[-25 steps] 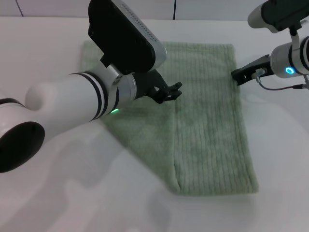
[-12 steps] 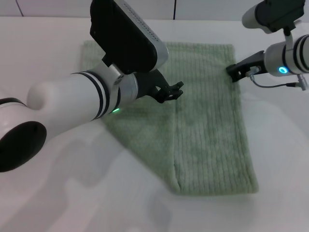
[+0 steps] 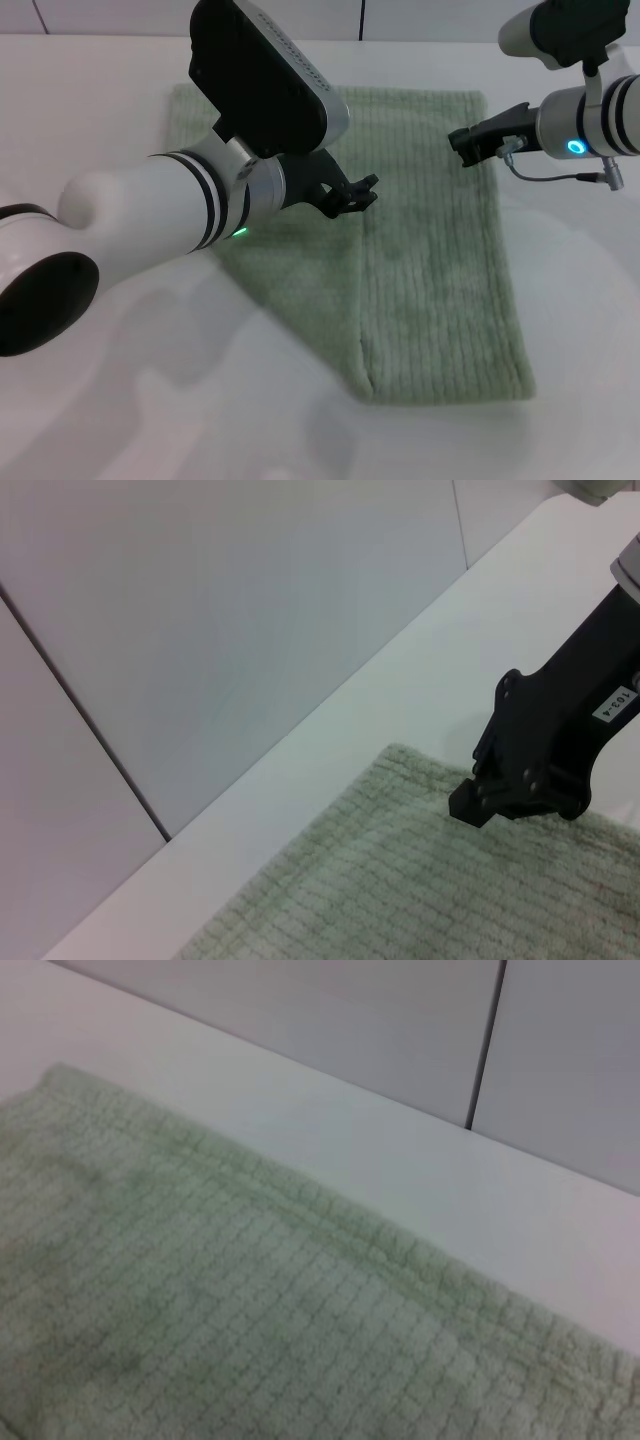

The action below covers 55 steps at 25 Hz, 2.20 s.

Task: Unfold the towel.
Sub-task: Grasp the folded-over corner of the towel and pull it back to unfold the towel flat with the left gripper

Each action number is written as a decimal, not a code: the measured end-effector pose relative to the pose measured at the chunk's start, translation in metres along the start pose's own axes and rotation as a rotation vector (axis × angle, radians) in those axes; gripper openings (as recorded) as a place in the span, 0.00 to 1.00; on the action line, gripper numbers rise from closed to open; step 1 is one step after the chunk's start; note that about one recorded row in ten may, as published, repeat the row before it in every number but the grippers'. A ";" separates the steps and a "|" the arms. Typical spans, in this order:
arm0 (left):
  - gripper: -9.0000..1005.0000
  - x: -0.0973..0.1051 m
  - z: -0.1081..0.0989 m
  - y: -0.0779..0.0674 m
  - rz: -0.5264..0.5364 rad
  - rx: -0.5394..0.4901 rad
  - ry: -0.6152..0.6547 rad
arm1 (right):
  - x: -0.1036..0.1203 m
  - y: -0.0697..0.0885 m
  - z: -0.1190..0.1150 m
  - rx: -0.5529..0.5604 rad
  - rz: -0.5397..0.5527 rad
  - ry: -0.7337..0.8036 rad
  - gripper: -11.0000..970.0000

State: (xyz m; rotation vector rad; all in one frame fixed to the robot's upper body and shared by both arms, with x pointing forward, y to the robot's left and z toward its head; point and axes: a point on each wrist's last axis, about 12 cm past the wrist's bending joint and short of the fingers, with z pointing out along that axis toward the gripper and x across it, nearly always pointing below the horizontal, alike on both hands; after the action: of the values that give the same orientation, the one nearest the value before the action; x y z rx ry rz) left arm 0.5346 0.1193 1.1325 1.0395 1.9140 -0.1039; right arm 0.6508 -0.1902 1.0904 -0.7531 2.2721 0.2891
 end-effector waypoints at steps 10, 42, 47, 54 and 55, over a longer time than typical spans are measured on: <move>0.84 -0.005 0.000 -0.001 0.014 0.006 -0.009 | 0.007 0.000 0.003 -0.002 0.013 0.027 0.01; 0.84 -0.004 0.024 -0.017 0.071 0.102 0.095 | 0.009 -0.001 0.003 -0.005 0.017 0.031 0.01; 0.84 -0.005 0.026 -0.015 0.072 0.093 0.079 | 0.008 -0.001 0.002 -0.006 0.019 0.030 0.01; 0.84 -0.003 0.027 -0.013 0.071 0.085 0.075 | 0.007 -0.001 0.002 -0.006 0.020 0.029 0.01; 0.84 -0.003 0.028 -0.013 0.071 0.083 0.075 | 0.007 -0.001 0.002 -0.006 0.020 0.029 0.01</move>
State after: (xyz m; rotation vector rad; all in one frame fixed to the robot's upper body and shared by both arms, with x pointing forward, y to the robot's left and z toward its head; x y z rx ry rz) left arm 0.5451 0.0966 1.1149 1.1807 1.9514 -0.1065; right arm 0.6484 -0.1931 1.0838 -0.7429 2.3084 0.2963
